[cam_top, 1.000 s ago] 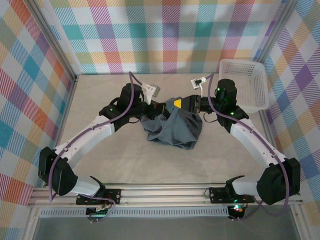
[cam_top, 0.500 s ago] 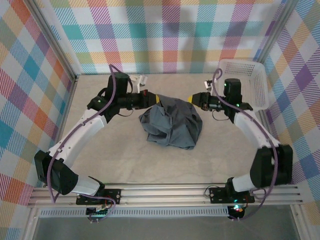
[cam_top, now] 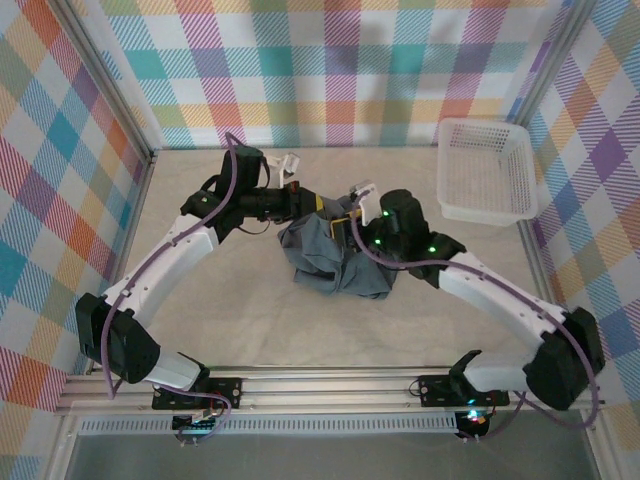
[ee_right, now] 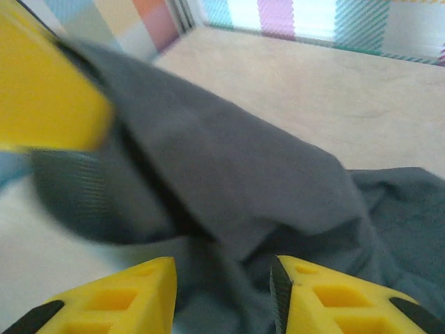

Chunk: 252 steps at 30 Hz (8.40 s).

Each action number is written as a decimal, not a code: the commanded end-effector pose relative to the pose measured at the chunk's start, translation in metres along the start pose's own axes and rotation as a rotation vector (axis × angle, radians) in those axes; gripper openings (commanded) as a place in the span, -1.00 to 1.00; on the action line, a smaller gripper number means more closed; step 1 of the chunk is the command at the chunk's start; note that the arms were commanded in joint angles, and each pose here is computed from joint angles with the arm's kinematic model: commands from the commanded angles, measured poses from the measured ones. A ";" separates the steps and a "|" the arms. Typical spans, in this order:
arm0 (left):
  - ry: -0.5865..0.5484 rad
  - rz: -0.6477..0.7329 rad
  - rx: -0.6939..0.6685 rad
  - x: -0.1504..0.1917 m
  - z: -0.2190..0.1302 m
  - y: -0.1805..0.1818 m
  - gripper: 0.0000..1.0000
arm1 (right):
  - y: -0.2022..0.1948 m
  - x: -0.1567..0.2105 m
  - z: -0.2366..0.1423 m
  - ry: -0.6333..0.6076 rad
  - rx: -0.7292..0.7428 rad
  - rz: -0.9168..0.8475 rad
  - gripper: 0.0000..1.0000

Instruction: Fold the inside-out t-shirt

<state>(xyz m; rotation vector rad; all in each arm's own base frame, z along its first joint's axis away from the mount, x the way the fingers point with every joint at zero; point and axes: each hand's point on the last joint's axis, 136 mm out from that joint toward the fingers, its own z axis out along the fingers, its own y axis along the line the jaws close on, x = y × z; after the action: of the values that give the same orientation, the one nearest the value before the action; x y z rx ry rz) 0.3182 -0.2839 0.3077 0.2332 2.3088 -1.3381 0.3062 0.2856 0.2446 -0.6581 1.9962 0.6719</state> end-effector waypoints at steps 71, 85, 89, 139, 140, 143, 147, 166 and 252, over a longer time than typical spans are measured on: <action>-0.730 0.298 -0.545 -0.010 -0.207 0.016 0.27 | 0.188 0.020 0.006 0.269 -0.796 0.054 -0.86; -0.001 -0.040 -0.518 0.004 0.002 0.122 0.40 | -0.124 0.047 0.011 0.295 0.290 0.487 0.12; 0.129 -0.093 -0.552 0.010 0.058 0.168 0.41 | -0.136 0.080 0.052 0.422 0.272 0.505 0.22; -0.005 -0.086 -0.649 0.101 0.009 0.170 0.27 | -0.073 0.075 -0.018 0.334 0.061 0.143 0.43; -0.025 -0.111 -0.627 0.105 0.013 0.169 0.27 | -0.055 0.073 -0.011 0.330 -0.014 0.064 0.47; -0.076 -0.161 -0.568 0.112 0.021 0.159 0.45 | -0.015 0.079 0.009 0.369 -0.187 -0.036 0.50; -0.091 -0.172 -0.583 0.120 0.020 0.157 0.70 | 0.004 0.112 0.043 0.480 -0.241 -0.128 0.56; -0.102 0.027 -0.285 0.131 0.069 0.092 0.63 | -0.066 0.004 0.035 0.212 -0.058 0.477 -1.00; 0.177 0.315 -0.604 0.020 0.119 0.201 0.38 | -0.099 0.143 0.076 0.609 0.365 0.944 -0.68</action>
<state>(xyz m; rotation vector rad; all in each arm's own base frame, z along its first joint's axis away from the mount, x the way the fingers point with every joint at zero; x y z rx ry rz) 0.4055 -0.2866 0.1028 0.4017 2.5437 -0.5194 0.3574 0.2380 0.0489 0.4462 2.9121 0.6144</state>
